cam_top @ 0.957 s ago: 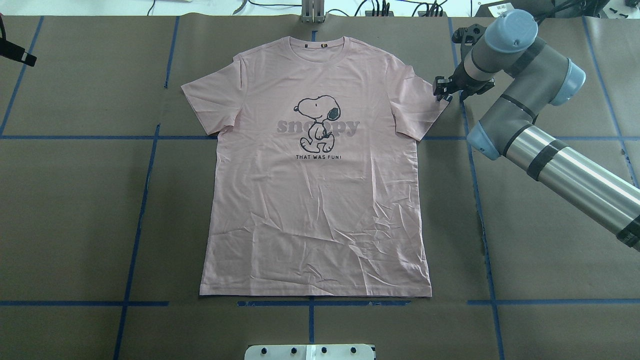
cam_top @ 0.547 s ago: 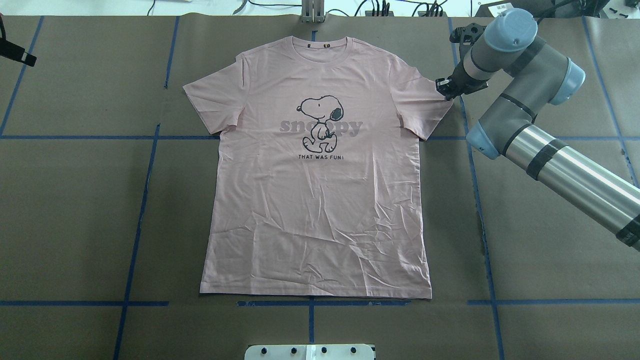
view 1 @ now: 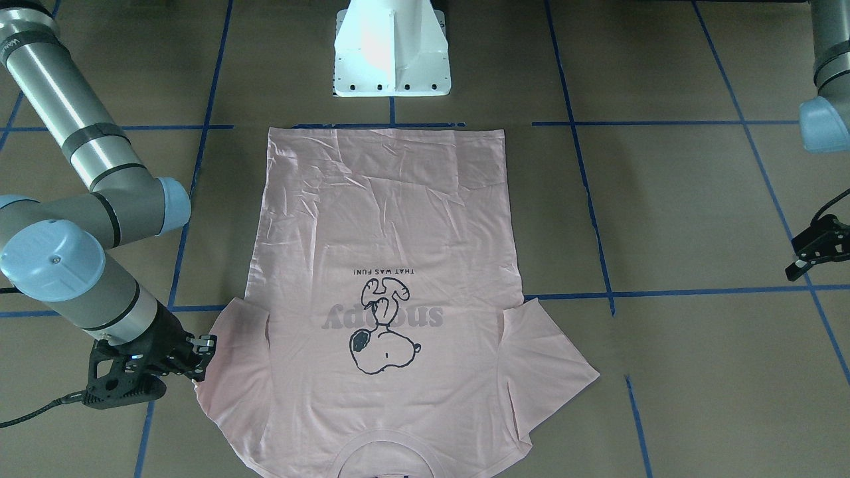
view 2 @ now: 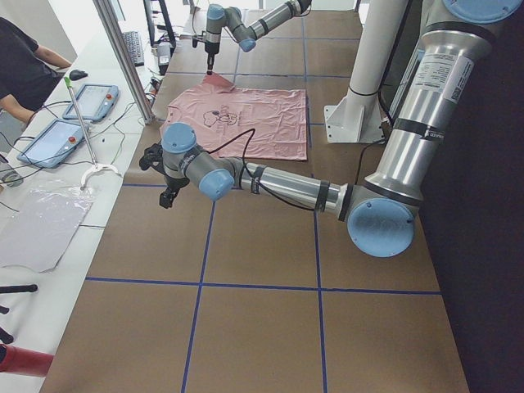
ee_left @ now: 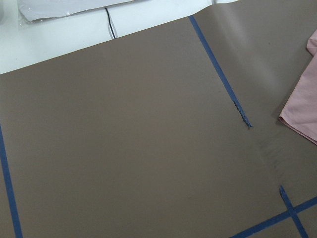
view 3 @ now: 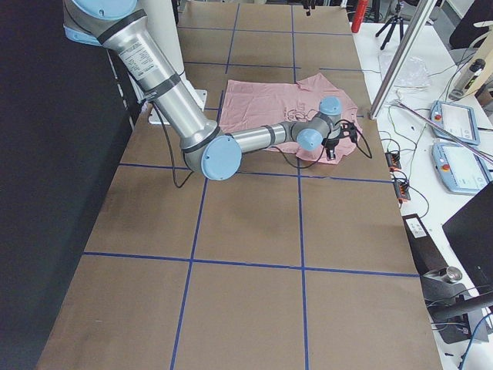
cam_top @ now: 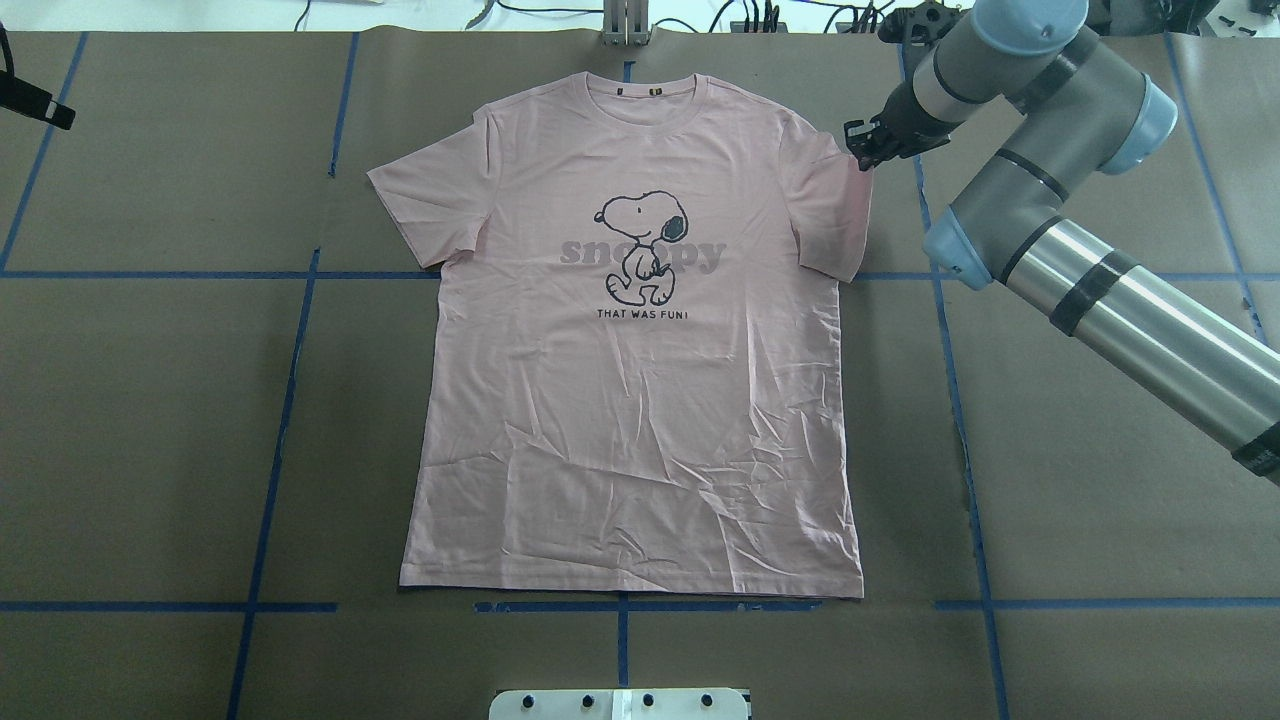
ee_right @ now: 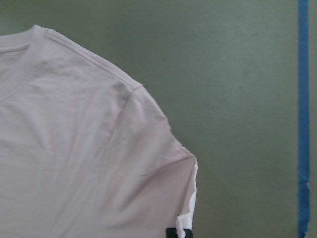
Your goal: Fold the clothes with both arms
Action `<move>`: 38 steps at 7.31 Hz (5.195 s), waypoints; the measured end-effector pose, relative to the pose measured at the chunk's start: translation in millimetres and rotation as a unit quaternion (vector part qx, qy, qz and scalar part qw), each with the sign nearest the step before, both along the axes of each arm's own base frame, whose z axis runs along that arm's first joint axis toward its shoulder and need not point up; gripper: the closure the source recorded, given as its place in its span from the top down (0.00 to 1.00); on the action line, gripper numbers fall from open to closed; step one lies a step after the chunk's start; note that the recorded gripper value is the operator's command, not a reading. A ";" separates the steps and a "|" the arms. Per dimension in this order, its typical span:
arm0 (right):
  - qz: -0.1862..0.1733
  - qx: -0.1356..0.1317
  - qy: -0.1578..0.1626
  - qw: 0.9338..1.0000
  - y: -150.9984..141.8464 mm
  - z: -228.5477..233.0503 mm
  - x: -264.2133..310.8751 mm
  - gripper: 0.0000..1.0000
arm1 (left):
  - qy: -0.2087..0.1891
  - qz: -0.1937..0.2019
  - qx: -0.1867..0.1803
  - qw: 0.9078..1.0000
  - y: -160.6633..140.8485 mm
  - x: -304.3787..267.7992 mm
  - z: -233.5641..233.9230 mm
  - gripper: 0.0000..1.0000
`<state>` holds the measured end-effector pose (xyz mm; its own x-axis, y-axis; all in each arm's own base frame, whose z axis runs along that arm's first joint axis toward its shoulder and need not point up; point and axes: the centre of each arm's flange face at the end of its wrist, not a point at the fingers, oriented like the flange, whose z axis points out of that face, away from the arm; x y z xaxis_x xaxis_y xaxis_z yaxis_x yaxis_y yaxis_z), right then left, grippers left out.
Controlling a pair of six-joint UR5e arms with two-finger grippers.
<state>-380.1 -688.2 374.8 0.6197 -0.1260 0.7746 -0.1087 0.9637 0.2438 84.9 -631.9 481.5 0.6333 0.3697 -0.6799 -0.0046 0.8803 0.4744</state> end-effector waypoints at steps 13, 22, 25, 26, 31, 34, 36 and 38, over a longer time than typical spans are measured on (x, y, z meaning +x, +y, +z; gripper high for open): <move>0.005 -0.043 0.021 0.999 28.4 -173.8 -80.0 1.00 | 0.021 -0.096 -0.097 0.990 -14.1 120.9 -58.2 1.00; 0.002 -0.094 0.010 0.995 84.0 -108.8 49.8 1.00 | 0.006 -0.193 -0.083 0.978 -43.5 358.0 -57.6 0.89; 0.005 -0.096 0.008 0.995 82.6 -109.0 52.9 1.00 | 0.003 -0.193 -0.084 0.978 -45.7 360.6 -50.6 0.34; 0.006 -0.097 0.007 0.995 82.4 -109.7 54.0 1.00 | 0.001 -0.193 -0.084 0.978 -45.9 360.8 -48.9 0.12; 0.007 -0.098 0.006 0.995 81.5 -110.1 56.6 1.00 | 0.001 -0.187 -0.073 0.980 -50.7 354.4 -55.7 0.00; 0.007 -0.101 0.008 0.995 82.4 -104.3 57.3 1.00 | 0.009 -0.185 -0.076 0.980 -51.8 351.4 -84.6 0.00; 0.008 -0.103 0.010 0.995 82.8 -100.6 57.7 1.00 | 0.026 -0.193 -0.109 0.975 -56.9 363.1 -148.4 0.00; 0.008 -0.104 0.010 0.994 83.4 -98.8 58.1 1.00 | 0.063 -0.213 -0.165 0.961 -58.1 420.4 -218.1 0.00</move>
<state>-322.1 -604.8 276.1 0.6358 0.0469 0.7704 -0.1224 0.9916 0.0407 505.3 -690.0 263.4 0.5849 -0.1535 -0.7965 0.4289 0.8920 0.1430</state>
